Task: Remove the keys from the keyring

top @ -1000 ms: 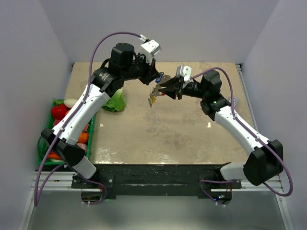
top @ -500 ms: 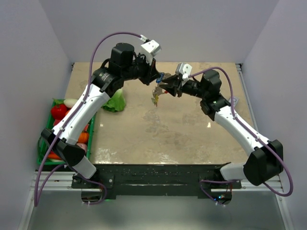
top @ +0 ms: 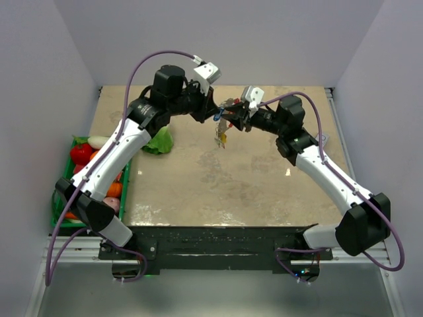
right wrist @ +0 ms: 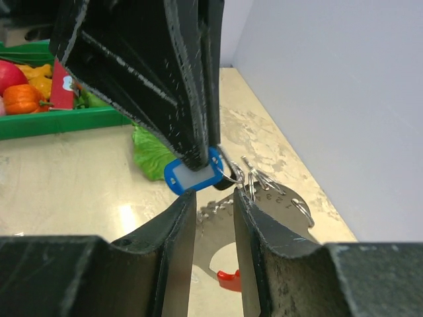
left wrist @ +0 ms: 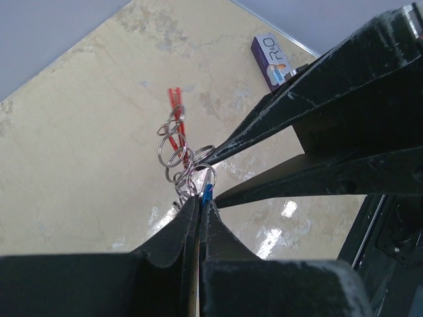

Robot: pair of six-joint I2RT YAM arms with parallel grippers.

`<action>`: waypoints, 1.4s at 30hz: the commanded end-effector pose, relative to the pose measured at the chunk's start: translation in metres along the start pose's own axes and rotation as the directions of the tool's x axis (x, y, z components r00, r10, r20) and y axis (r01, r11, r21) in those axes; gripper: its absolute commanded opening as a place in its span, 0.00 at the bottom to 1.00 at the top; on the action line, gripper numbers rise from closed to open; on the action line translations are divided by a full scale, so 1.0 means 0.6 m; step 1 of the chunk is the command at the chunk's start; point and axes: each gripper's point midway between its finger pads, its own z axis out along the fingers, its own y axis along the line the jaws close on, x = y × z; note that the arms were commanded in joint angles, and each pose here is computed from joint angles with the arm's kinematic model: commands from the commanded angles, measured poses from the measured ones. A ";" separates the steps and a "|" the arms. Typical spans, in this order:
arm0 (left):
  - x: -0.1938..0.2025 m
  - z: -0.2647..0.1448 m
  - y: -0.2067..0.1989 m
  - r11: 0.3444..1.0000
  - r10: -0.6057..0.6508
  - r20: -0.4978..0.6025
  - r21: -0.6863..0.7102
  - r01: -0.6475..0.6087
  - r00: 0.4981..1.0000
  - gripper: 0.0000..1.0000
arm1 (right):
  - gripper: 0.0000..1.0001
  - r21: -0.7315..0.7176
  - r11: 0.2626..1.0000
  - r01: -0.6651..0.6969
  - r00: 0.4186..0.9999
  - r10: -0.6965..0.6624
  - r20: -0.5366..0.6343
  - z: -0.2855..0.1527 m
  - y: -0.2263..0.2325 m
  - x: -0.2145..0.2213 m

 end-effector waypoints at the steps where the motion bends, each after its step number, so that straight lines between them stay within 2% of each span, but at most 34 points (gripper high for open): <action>1: -0.010 -0.023 -0.012 0.998 -0.034 0.048 0.059 0.031 0.998 0.00 | 0.33 0.059 0.995 0.079 0.996 -0.081 0.024 0.001 -0.026 -0.026; 8: -0.001 -0.020 -0.024 0.981 -0.119 0.041 0.158 0.112 0.992 0.00 | 0.33 0.029 0.997 0.078 0.997 -0.078 0.012 0.011 -0.017 0.003; 19: 0.005 -0.021 -0.027 0.953 -0.190 0.036 0.246 0.176 0.981 0.00 | 0.33 -0.124 0.987 0.106 0.994 -0.108 -0.008 -0.004 0.043 0.033; 27: 0.010 -0.022 -0.027 0.934 -0.224 0.027 0.292 0.207 0.974 0.00 | 0.32 -0.107 0.991 0.079 0.996 -0.081 -0.023 0.001 0.038 0.046; 32: 0.040 -0.018 0.003 0.953 -0.171 0.022 0.256 0.160 0.985 0.00 | 0.33 0.002 1.000 0.012 0.998 -0.012 -0.062 -0.042 -0.012 0.060; 34: 0.061 -0.014 0.010 0.958 -0.142 0.009 0.251 0.135 0.990 0.00 | 0.37 0.036 0.999 -0.001 0.996 0.004 -0.084 -0.065 -0.027 0.073; 35: 0.065 -0.013 0.014 0.965 -0.089 0.018 0.249 0.082 0.996 0.00 | 0.39 0.071 0.997 -0.002 0.993 0.010 -0.119 -0.085 -0.037 0.082; 37: 0.086 -0.002 0.041 0.982 -0.070 -0.004 0.174 0.069 0.998 0.00 | 0.51 0.142 0.989 0.049 0.978 -0.019 -0.206 -0.106 -0.062 0.106; 38: 0.101 0.009 0.058 0.989 -0.021 -0.020 0.147 0.024 1.000 0.00 | 0.53 0.142 0.990 0.023 0.958 0.019 -0.287 -0.122 -0.056 0.140; 39: 0.115 0.015 0.070 0.993 -0.012 -0.042 0.119 0.017 0.999 0.00 | 0.56 0.132 0.989 0.068 0.943 -0.020 -0.332 -0.131 -0.062 0.154; 40: 0.136 0.024 0.095 0.998 -0.003 -0.076 0.055 0.007 0.997 0.00 | 0.60 0.126 0.990 0.070 0.929 -0.019 -0.369 -0.139 -0.060 0.173; 42: 0.175 0.042 0.131 1.000 0.014 -0.131 0.006 -0.014 0.991 0.00 | 0.63 0.090 0.994 0.057 0.904 -0.013 -0.427 -0.153 -0.052 0.217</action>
